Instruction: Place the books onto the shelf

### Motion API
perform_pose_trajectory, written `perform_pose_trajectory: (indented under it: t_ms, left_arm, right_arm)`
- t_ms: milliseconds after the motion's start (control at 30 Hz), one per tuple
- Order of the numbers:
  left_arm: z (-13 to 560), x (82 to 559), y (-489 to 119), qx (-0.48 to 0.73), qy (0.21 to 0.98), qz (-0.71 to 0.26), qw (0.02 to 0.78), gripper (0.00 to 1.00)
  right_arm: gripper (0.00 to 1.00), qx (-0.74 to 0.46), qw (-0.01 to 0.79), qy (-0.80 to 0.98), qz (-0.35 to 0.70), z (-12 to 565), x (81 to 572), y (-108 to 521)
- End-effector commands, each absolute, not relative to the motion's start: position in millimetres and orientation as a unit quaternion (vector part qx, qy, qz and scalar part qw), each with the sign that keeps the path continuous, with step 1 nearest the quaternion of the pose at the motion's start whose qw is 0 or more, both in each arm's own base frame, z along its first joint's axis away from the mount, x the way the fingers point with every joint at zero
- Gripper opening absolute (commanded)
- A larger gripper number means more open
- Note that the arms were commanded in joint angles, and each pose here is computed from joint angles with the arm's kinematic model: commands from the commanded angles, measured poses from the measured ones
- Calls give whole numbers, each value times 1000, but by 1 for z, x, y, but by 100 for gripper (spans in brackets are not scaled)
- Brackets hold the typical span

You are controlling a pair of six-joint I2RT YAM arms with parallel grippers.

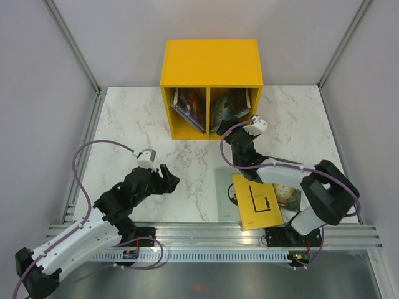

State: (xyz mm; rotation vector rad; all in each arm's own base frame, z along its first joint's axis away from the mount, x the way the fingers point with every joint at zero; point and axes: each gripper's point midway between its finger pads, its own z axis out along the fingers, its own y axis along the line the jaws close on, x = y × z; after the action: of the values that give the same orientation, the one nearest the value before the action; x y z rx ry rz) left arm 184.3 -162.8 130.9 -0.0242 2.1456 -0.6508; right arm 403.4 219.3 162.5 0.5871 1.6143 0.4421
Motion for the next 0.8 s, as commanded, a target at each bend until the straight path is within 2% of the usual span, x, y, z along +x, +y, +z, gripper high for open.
perform_pose_trajectory:
  t_ms: [0, 133, 200, 267, 433, 633, 767]
  left_arm:
    - [134, 191, -173, -11, 856, -277, 435, 73]
    - [120, 187, -205, 21, 859, -325, 396, 80]
    - [122, 193, -221, 22, 848, -354, 394, 80]
    - [105, 183, -240, 46, 855, -380, 350, 80]
    - [106, 175, -287, 76, 837, -436, 321, 80]
    - [118, 159, -341, 117, 825, -470, 290, 80]
    - [101, 154, -355, 114, 833, -472, 266, 80]
  right_arm:
    - [89, 225, 626, 732, 152, 184, 373, 208]
    - [90, 207, 584, 777, 108, 176, 336, 184]
    - [89, 221, 547, 804, 70, 152, 311, 160]
    - [89, 247, 536, 806, 55, 143, 287, 132]
    - [91, 317, 502, 804, 27, 115, 230, 71]
    - [92, 343, 450, 822, 59, 79, 202, 67]
    - [92, 333, 417, 845, 33, 56, 195, 69]
